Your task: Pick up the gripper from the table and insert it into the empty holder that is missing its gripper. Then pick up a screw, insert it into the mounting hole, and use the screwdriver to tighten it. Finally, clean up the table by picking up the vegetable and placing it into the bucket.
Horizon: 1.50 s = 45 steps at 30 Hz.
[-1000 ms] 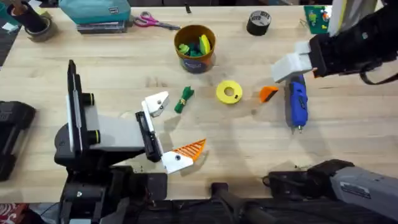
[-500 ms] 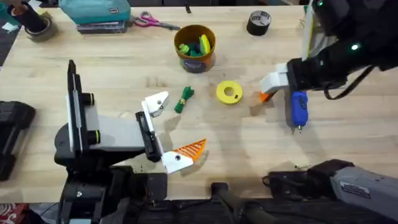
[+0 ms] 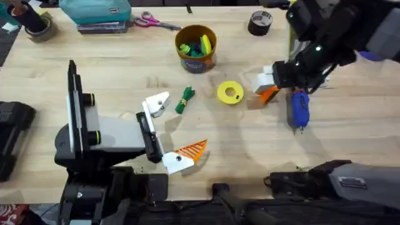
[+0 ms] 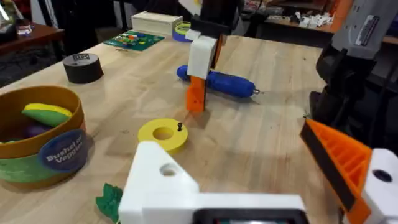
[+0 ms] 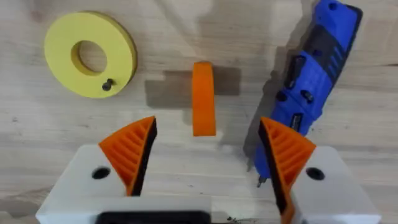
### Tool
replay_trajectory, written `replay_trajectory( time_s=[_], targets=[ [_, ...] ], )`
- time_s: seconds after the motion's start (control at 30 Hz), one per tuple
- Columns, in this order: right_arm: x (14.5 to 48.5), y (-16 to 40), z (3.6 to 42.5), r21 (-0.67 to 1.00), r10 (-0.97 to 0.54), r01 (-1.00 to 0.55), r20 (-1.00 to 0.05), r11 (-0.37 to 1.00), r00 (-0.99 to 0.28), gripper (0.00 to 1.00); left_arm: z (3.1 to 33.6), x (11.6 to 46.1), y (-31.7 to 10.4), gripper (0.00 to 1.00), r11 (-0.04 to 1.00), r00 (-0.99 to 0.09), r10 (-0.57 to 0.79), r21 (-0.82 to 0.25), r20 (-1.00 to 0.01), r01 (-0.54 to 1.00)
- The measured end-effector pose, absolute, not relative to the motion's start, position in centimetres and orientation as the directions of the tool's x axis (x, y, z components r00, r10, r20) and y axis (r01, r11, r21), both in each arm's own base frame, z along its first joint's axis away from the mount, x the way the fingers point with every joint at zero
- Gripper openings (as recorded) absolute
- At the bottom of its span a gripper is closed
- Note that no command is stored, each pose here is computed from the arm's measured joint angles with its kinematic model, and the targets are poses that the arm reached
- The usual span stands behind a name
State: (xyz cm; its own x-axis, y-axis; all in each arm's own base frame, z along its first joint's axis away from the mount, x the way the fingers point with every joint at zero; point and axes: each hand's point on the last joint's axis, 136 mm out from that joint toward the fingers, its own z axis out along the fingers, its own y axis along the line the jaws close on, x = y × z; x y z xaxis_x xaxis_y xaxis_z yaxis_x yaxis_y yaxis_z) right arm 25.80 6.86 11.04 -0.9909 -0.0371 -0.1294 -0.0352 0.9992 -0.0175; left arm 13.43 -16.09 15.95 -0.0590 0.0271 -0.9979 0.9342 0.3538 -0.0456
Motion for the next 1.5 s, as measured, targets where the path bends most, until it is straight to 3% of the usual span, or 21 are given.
replay_trajectory(
  time_s=[0.23,0.4,0.73,0.83,0.97,1.0,1.33,1.5],
  targets=[
    [26.4,7.0,9.0,-0.02,-0.012,-0.01,-0.11,1.0,-0.994,0.995,15.9,13.4,-16.1,0.985,0.353,-0.059,0.027,-0.046,-0.998,0.934],
    [26.4,7.0,8.6,-0.018,-0.001,0.001,-0.113,1.0,-0.994,0.829,16.0,13.4,-16.1,0.985,0.353,-0.059,0.027,-0.046,-0.998,0.934],
    [27.0,7.2,8.7,-0.013,-0.001,0.0,-0.14,1.0,-0.99,0.62,15.9,13.4,-16.1,0.985,0.354,-0.059,0.027,-0.046,-0.998,0.934],
    [27.0,7.2,8.7,-0.013,-0.002,-0.001,-0.139,1.0,-0.99,0.487,16.0,13.4,-16.1,0.985,0.353,-0.059,0.027,-0.046,-0.998,0.934],
    [27.0,7.1,8.7,-0.015,-0.005,-0.003,-0.14,1.0,-0.99,0.084,15.9,13.4,-16.1,0.985,0.353,-0.059,0.027,-0.046,-0.998,0.934],
    [27.1,7.1,8.7,-0.017,-0.004,-0.002,-0.141,1.0,-0.99,0.03,16.0,13.4,-16.1,0.985,0.353,-0.059,0.027,-0.045,-0.998,0.934],
    [26.8,7.0,8.7,-0.02,-0.005,-0.002,-0.133,1.0,-0.991,0.01,15.9,13.4,-16.1,0.985,0.353,-0.059,0.027,-0.046,-0.998,0.934],
    [25.1,6.5,9.7,-0.036,-0.007,-0.004,-0.075,0.999,-0.997,0.009,16.0,13.4,-16.1,0.985,0.353,-0.059,0.027,-0.046,-0.998,0.934]
  ],
)
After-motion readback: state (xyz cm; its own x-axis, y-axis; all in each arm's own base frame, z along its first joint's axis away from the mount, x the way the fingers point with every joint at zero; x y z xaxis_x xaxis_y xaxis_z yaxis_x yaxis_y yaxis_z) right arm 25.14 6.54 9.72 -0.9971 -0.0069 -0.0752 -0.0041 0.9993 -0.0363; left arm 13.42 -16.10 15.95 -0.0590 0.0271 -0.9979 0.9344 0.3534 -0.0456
